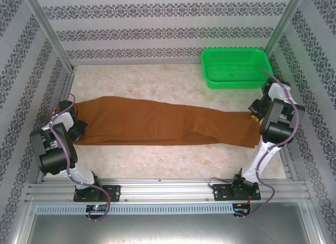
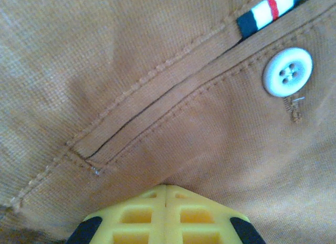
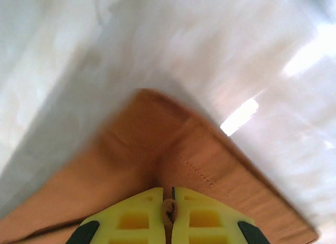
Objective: Roll up the long pants
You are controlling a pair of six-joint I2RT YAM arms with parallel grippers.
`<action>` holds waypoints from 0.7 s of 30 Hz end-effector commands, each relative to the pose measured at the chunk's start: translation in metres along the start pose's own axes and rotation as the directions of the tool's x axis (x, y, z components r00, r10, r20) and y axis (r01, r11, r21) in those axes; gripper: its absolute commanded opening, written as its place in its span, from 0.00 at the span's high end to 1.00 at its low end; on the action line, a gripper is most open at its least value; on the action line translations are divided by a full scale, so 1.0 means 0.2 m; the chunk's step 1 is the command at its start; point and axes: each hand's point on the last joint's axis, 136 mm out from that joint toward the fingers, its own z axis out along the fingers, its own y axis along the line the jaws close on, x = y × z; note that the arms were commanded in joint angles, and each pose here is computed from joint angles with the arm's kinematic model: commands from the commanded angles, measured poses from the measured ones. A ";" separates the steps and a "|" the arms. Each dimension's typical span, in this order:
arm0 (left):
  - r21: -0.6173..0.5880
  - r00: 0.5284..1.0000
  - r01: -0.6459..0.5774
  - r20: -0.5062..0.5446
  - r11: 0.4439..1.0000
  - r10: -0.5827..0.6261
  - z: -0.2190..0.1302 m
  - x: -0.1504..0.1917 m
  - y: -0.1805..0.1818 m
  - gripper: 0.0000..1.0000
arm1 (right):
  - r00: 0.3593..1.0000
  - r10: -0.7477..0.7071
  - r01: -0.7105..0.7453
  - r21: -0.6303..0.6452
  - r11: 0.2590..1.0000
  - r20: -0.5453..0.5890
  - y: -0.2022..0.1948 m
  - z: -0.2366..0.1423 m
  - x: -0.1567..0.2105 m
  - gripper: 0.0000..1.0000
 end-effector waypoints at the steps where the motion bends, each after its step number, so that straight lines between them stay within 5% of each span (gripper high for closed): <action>1: -0.075 0.999 0.015 0.034 0.997 -0.012 -0.01 -0.05 0.09 1.00 | 0.995 0.036 -0.042 0.072 0.996 0.089 -0.13 -0.10 -0.16 1.00; 14: -0.003 0.997 0.000 0.078 1.000 0.000 -0.14 -0.13 0.01 1.00 | 0.995 0.057 -0.067 0.118 0.991 0.088 -0.16 -0.01 -0.18 0.96; 16: 0.059 0.997 -0.016 0.078 0.998 0.011 -0.18 -0.15 -0.06 0.95 | 0.995 0.048 -0.056 0.085 0.995 0.092 -0.11 -0.03 -0.14 0.55; 18: 0.104 0.993 -0.064 0.104 0.992 0.053 -0.26 -0.17 -0.15 0.83 | 0.987 -0.011 -0.002 0.082 0.997 0.160 -0.04 -0.13 -0.10 0.32; 21: 0.105 0.967 -0.210 0.169 0.972 0.190 -0.41 -0.16 -0.28 0.64 | 0.942 -0.165 0.147 0.082 0.986 0.291 0.16 -0.34 0.04 0.12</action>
